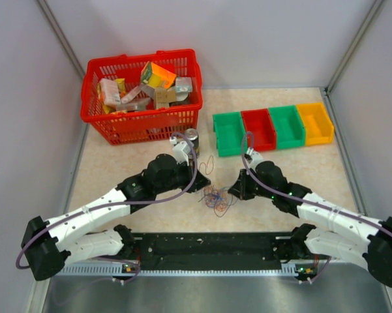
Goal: Untangle the cables
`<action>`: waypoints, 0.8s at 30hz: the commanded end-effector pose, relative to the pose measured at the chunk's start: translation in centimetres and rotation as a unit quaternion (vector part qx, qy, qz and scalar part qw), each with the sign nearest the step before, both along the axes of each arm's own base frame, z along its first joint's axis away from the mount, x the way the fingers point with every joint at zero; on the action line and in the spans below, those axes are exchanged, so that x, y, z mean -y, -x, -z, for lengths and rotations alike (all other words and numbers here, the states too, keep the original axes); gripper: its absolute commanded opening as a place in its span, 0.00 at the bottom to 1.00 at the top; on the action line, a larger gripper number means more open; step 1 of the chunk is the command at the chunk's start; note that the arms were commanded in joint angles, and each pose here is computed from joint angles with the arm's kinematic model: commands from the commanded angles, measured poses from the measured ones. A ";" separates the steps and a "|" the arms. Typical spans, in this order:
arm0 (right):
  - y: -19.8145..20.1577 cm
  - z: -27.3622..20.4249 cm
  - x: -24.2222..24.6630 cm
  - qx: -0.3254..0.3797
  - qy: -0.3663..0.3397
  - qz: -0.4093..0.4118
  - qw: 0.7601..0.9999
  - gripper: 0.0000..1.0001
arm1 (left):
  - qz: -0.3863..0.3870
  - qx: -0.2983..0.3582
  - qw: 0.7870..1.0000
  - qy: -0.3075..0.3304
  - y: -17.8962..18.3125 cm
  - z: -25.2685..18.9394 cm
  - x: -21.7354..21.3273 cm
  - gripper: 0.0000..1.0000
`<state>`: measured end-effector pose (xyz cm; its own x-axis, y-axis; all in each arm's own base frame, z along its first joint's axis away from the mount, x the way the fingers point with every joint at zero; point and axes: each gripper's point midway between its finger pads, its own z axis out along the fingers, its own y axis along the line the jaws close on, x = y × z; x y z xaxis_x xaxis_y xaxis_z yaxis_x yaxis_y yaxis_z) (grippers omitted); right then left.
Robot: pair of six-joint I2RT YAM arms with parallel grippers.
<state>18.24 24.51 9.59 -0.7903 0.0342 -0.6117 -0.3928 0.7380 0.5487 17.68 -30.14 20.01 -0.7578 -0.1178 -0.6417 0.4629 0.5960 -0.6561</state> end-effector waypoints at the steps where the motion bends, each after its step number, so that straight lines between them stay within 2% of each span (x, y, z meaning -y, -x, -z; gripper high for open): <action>1: -0.8 -2.4 1.5 0.047 -0.001 0.040 0.998 0.00 | -0.041 0.049 0.998 0.002 -1.8 -2.5 -1.2 0.00; 5: -0.9 -2.8 3.0 0.059 0.008 0.066 0.996 0.00 | -0.059 0.061 0.996 0.003 -2.1 -3.2 -2.1 0.00; 9: -1.8 -1.9 4.9 0.067 0.046 0.114 0.990 0.01 | -0.037 0.097 0.994 0.024 -1.6 -5.7 -2.0 0.00; 11: -1.9 -0.7 6.3 0.055 0.089 0.135 0.985 0.15 | -0.015 0.124 0.991 0.040 -1.0 -7.8 -1.9 0.00; 12: -1.7 -1.0 6.0 0.056 0.099 0.113 0.987 0.25 | -0.005 0.137 0.989 0.049 -0.7 -8.9 -1.8 0.00; 14: -0.8 -1.1 4.9 0.056 0.109 0.047 0.991 0.53 | 0.015 0.158 0.985 0.065 -0.1 -10.8 -1.7 0.00; 15: -0.4 -1.4 4.3 0.059 0.102 0.018 0.993 0.61 | 0.022 0.165 0.983 0.071 0.1 -11.6 -1.6 0.00; 17: 0.9 -2.6 2.6 0.065 0.066 -0.035 0.995 0.68 | 0.040 0.178 0.979 0.086 0.6 -12.9 -1.2 0.00; 20: 1.8 -5.2 1.0 0.098 0.001 -0.060 0.993 0.78 | 0.056 0.187 0.976 0.101 0.9 -13.9 -0.7 0.00; 24: 3.1 -9.7 -1.9 0.127 -0.139 -0.096 0.977 0.84 | 0.069 0.193 0.972 0.117 1.2 -15.0 -0.2 0.00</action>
<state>16.20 22.46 12.41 -0.7073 -0.0430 -0.7056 -0.5075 0.7258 0.4645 17.00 -29.21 31.38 -0.5458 -0.1744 -0.8196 0.6950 0.4523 -0.5590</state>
